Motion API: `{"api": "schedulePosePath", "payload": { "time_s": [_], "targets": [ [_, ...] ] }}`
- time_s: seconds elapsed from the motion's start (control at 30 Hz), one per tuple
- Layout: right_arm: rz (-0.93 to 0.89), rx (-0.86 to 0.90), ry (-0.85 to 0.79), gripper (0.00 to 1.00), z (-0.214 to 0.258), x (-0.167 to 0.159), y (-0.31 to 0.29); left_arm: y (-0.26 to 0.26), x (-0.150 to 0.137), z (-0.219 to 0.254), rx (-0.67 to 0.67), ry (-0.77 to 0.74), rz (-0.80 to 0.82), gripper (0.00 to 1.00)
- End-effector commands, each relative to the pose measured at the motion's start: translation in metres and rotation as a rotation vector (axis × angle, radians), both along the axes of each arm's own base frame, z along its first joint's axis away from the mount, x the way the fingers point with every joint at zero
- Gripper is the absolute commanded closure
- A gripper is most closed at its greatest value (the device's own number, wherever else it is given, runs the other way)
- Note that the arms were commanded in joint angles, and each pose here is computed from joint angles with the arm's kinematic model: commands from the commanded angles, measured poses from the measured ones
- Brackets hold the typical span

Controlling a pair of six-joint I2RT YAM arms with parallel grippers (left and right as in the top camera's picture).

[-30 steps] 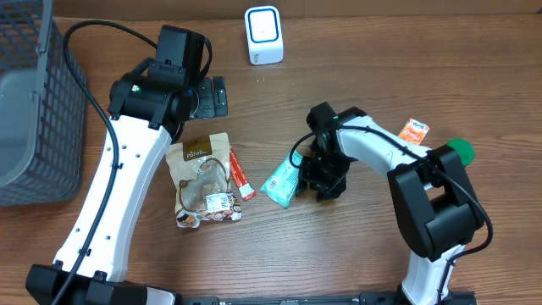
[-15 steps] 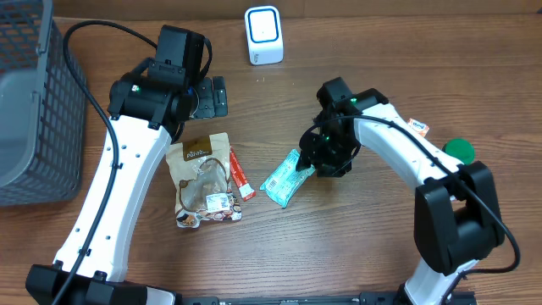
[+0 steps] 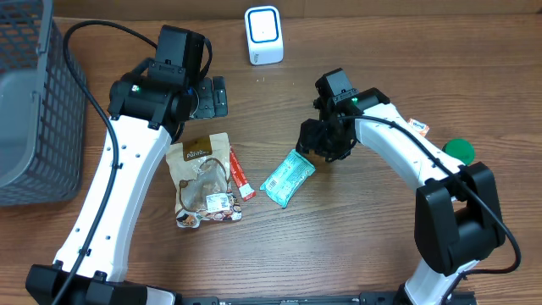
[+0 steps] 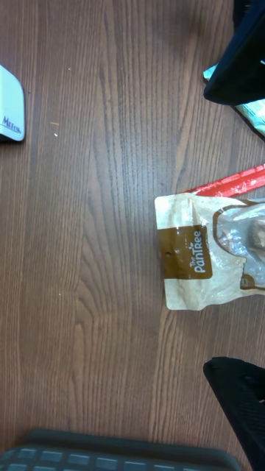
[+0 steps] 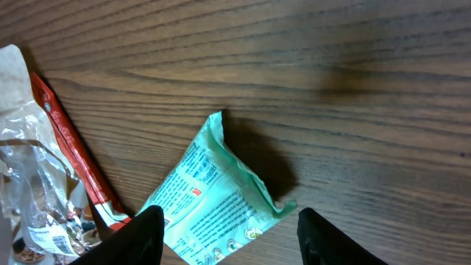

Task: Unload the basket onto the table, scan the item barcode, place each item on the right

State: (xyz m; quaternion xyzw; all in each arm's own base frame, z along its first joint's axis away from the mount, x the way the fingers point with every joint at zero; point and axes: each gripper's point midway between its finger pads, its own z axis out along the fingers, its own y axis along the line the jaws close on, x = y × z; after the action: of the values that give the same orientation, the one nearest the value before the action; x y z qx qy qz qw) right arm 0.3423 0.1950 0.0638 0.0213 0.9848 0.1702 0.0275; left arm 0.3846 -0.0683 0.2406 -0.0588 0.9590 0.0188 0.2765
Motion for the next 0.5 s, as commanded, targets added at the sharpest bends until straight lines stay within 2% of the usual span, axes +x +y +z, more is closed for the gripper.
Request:
{"api": "schedulePosePath", "payload": {
  "time_s": [0.0, 0.2, 0.3, 0.4, 0.43, 0.47],
  "targets": [
    [0.059, -0.010, -0.050, 0.41, 0.006, 0.005, -0.002, 0.002, 0.002, 0.006, 0.013, -0.017, -0.008, 0.00],
    [0.098, -0.044, -0.062, 0.40, 0.000, 0.003, -0.008, -0.004, 0.018, 0.017, -0.019, -0.095, -0.014, 0.00],
    [0.098, -0.047, -0.054, 0.40, -0.002, 0.001, -0.009, -0.025, 0.004, 0.006, -0.121, -0.013, -0.087, 0.00],
    [0.099, -0.051, -0.043, 0.40, -0.003, -0.002, -0.010, -0.034, -0.021, -0.010, -0.176, 0.118, -0.116, 0.00],
    [0.101, -0.052, -0.043, 0.40, -0.003, -0.002, -0.010, -0.036, -0.029, -0.015, -0.192, 0.160, -0.111, 0.04],
    [0.110, -0.053, -0.047, 0.40, -0.003, -0.002, -0.010, -0.038, -0.035, -0.018, -0.210, 0.189, -0.105, 0.28]
  ]
}}
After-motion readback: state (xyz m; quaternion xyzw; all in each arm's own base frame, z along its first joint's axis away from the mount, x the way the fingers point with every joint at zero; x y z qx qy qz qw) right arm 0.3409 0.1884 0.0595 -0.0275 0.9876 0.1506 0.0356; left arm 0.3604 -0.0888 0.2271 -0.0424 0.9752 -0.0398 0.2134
